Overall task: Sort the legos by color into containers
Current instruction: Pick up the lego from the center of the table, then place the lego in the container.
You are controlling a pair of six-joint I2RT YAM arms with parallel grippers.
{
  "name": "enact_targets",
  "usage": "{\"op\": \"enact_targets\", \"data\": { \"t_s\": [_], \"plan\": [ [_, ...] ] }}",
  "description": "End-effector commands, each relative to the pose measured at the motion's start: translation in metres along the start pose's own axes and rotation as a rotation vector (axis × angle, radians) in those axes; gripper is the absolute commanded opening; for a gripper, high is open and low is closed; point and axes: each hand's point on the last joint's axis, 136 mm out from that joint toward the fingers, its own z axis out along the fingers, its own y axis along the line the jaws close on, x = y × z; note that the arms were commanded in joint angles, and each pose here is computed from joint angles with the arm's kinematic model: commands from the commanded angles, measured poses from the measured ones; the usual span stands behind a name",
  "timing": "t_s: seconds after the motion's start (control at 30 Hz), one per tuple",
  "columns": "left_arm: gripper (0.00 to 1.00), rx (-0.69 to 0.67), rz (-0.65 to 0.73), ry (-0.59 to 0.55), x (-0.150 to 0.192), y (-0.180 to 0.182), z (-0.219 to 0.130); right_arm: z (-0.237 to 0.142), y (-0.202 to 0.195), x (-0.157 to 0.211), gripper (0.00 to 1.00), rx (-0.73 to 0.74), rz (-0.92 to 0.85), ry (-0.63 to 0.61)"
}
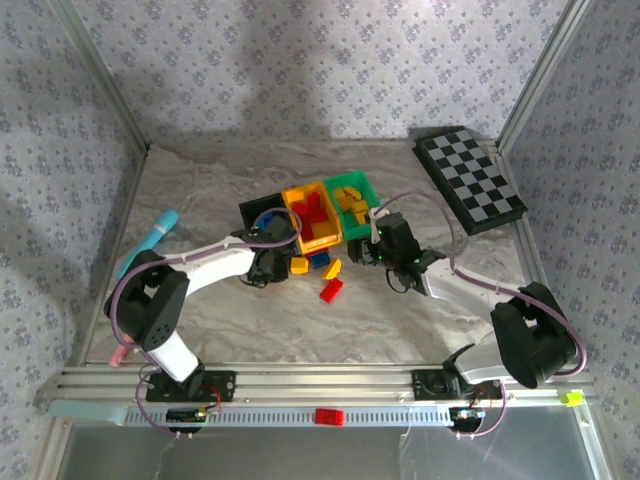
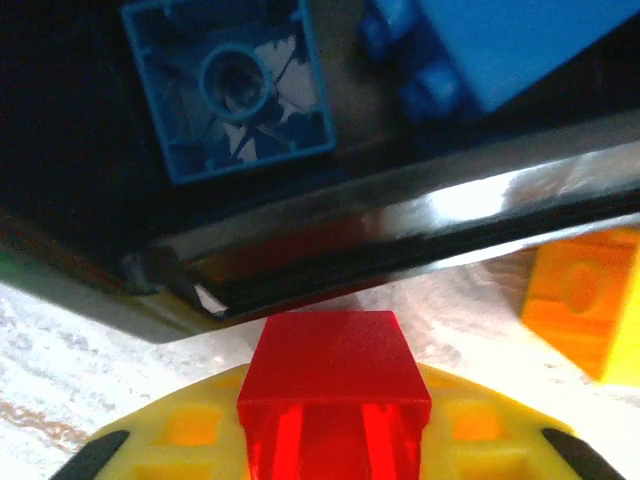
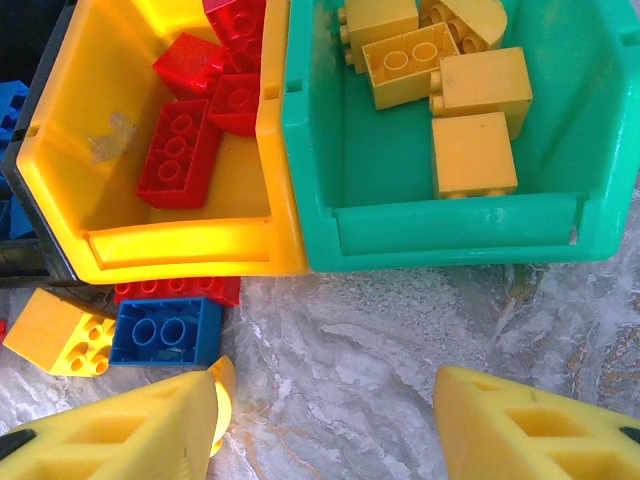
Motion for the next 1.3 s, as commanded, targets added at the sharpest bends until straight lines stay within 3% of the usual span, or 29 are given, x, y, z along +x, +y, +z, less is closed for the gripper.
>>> {"op": "enact_targets", "data": {
  "t_s": [0.0, 0.23, 0.4, 0.63, 0.73, 0.87, 0.97, 1.27],
  "plan": [
    [0.11, 0.029, 0.019, -0.009, -0.007, -0.008, -0.010, -0.003, -0.003, -0.001, 0.61, 0.013, -0.002, -0.011],
    [0.10, 0.067, 0.055, -0.109, -0.036, -0.025, -0.050, -0.001, -0.003, 0.000, 0.61, 0.009, 0.000, -0.007],
    [0.13, 0.098, 0.119, -0.197, -0.081, -0.054, -0.072, -0.001, -0.001, -0.001, 0.61, 0.006, -0.003, -0.004],
    [0.16, 0.055, 0.211, -0.225, -0.136, -0.089, -0.068, -0.006, 0.007, 0.002, 0.61, -0.019, -0.011, 0.009],
    [0.25, 0.040, 0.236, -0.231, -0.153, -0.100, -0.059, -0.008, 0.012, 0.016, 0.61, -0.026, -0.017, 0.056],
    [0.57, 0.017, 0.254, -0.227, -0.167, -0.107, -0.051, -0.015, 0.025, 0.042, 0.62, -0.037, -0.026, 0.127],
    [0.71, 0.033, 0.259, -0.240, -0.169, -0.110, -0.053, -0.023, 0.039, 0.061, 0.66, -0.057, -0.028, 0.176],
    [0.74, 0.099, 0.222, -0.286, -0.152, -0.098, -0.077, -0.021, 0.081, 0.102, 0.73, -0.139, 0.140, 0.304]
  ]
}}
